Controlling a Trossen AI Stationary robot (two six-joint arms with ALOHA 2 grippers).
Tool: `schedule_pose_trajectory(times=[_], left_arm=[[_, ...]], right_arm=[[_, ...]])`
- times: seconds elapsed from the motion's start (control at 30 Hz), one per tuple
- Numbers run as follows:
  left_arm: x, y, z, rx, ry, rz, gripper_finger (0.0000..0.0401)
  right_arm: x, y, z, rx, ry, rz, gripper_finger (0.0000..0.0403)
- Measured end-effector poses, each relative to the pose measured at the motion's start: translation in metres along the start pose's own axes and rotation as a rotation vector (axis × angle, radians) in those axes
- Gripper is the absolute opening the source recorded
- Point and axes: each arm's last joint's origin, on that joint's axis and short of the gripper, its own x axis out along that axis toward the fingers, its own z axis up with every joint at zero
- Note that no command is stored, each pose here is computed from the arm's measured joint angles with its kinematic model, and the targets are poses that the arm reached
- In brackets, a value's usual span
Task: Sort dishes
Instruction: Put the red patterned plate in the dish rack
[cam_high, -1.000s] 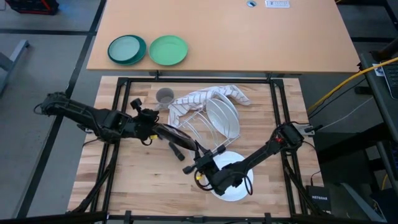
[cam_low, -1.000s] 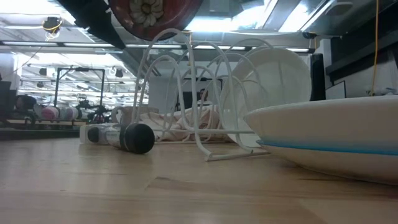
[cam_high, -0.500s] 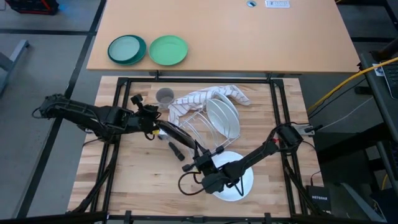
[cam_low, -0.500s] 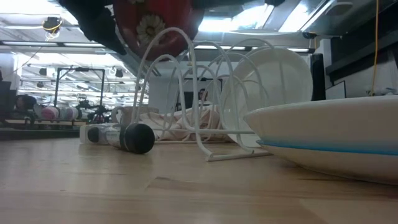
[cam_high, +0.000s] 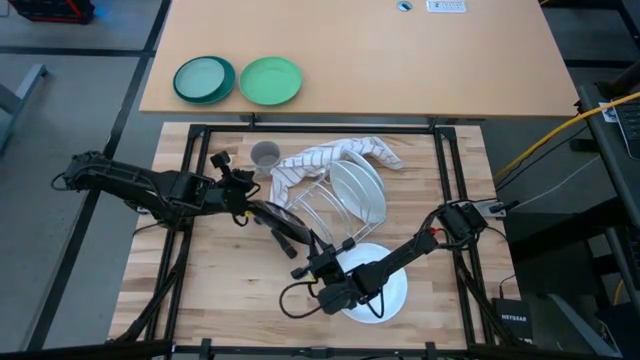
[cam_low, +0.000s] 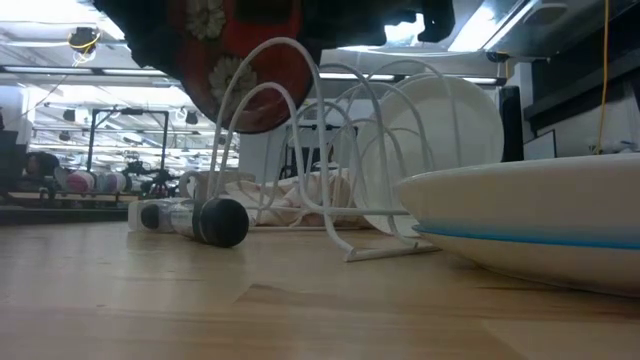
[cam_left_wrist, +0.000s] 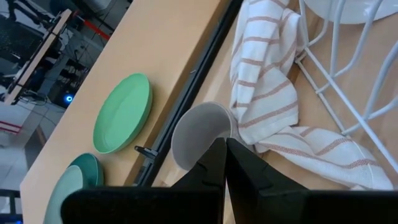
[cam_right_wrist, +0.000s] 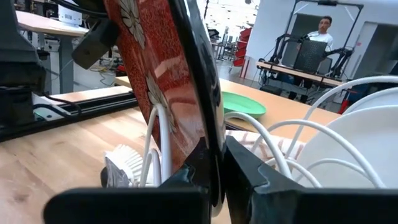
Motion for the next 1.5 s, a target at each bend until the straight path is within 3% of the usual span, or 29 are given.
schedule_pose_trajectory(times=[0.37, 0.53, 0.77, 0.97, 1.1, 1.23, 1.5], left_arm=[[0.0, -0.001, 0.0, -0.021, 0.003, -0.018, 0.0001], [0.0, -0.005, 0.006, -0.063, -0.03, -0.125, 0.0001], [0.004, -0.013, 0.008, -0.015, -0.019, -0.199, 0.0], [0.004, -0.012, 0.004, 0.082, 0.002, -0.158, 0.0], [0.001, -0.004, 0.005, 0.157, -0.025, -0.086, 0.0], [-0.01, 0.011, 0.008, 0.161, -0.06, -0.05, 0.0], [-0.038, 0.05, 0.001, 0.057, -0.142, -0.031, 0.0]], right_arm=[[-0.001, -0.001, 0.001, -0.029, -0.001, -0.006, 0.002], [-0.002, -0.001, 0.001, -0.035, -0.002, -0.008, 0.002], [-0.003, -0.001, 0.0, -0.051, -0.002, -0.008, 0.0024], [-0.001, -0.001, 0.001, -0.045, 0.0, 0.005, 0.002], [-0.001, -0.001, 0.001, -0.046, 0.0, 0.007, 0.002], [-0.001, -0.001, 0.001, -0.045, -0.001, -0.005, 0.002], [-0.001, -0.001, 0.001, -0.06, 0.0, 0.004, 0.002]])
